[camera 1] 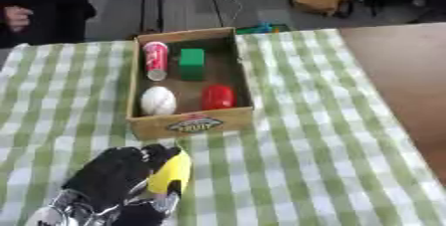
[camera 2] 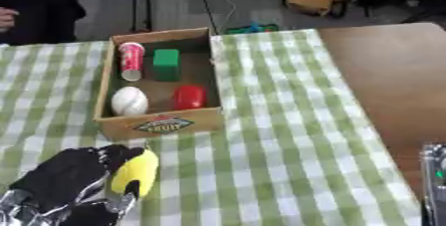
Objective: Pick up objects on the table and place them in the box.
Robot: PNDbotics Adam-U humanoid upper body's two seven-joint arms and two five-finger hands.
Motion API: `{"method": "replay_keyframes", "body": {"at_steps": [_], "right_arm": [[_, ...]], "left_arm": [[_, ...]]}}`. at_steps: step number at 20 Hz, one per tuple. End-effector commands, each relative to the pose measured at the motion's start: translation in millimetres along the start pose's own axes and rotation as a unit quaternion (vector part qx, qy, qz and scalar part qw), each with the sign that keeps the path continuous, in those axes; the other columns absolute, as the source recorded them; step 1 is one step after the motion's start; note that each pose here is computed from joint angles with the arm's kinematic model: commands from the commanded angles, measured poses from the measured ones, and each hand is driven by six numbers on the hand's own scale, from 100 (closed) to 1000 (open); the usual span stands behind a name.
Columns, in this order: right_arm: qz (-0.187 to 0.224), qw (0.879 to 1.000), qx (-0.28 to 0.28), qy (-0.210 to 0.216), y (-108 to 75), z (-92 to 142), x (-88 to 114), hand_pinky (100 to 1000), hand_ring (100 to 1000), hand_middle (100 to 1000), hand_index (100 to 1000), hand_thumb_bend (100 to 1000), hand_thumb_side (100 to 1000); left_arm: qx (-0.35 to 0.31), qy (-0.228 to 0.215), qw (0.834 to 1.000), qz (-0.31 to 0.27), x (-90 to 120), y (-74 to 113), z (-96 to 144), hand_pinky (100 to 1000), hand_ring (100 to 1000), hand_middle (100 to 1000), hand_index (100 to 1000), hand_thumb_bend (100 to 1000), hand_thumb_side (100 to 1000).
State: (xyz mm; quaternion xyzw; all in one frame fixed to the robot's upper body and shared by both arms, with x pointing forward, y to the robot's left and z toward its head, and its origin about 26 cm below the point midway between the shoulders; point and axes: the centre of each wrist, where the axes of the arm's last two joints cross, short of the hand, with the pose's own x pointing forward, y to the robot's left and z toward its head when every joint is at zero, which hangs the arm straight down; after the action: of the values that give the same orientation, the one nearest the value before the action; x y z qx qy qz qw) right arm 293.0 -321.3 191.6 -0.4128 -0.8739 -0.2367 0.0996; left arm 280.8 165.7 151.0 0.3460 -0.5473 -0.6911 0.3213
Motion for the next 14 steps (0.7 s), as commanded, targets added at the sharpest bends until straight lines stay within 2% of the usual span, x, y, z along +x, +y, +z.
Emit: {"method": "replay_keyframes", "body": {"at_steps": [1, 6, 8, 14], "right_arm": [[-0.016, 1.0, -0.008, -0.013, 0.8, -6, 6, 449, 445, 382, 489, 100, 680], [-0.019, 1.0, -0.005, -0.012, 1.1, -6, 6, 449, 446, 382, 489, 100, 681], [-0.02, 1.0, -0.004, -0.011, 1.0, -5, 6, 449, 447, 383, 490, 100, 681], [-0.023, 1.0, 0.001, -0.013, 1.6, -6, 6, 449, 447, 383, 490, 100, 683]], "left_arm": [[0.007, -0.015, 1.0, 0.008, 3, 4.9, 2, 208, 521, 809, 1000, 100, 1000], [0.027, -0.025, 0.999, -0.013, -1, 7.0, 3, 201, 538, 788, 1000, 100, 1000], [0.044, -0.038, 0.998, -0.024, -6, 9.9, 4, 199, 538, 780, 1000, 100, 1000], [0.067, -0.038, 0.996, -0.054, -21, 22.6, 7, 216, 538, 783, 1000, 100, 1000]]}}
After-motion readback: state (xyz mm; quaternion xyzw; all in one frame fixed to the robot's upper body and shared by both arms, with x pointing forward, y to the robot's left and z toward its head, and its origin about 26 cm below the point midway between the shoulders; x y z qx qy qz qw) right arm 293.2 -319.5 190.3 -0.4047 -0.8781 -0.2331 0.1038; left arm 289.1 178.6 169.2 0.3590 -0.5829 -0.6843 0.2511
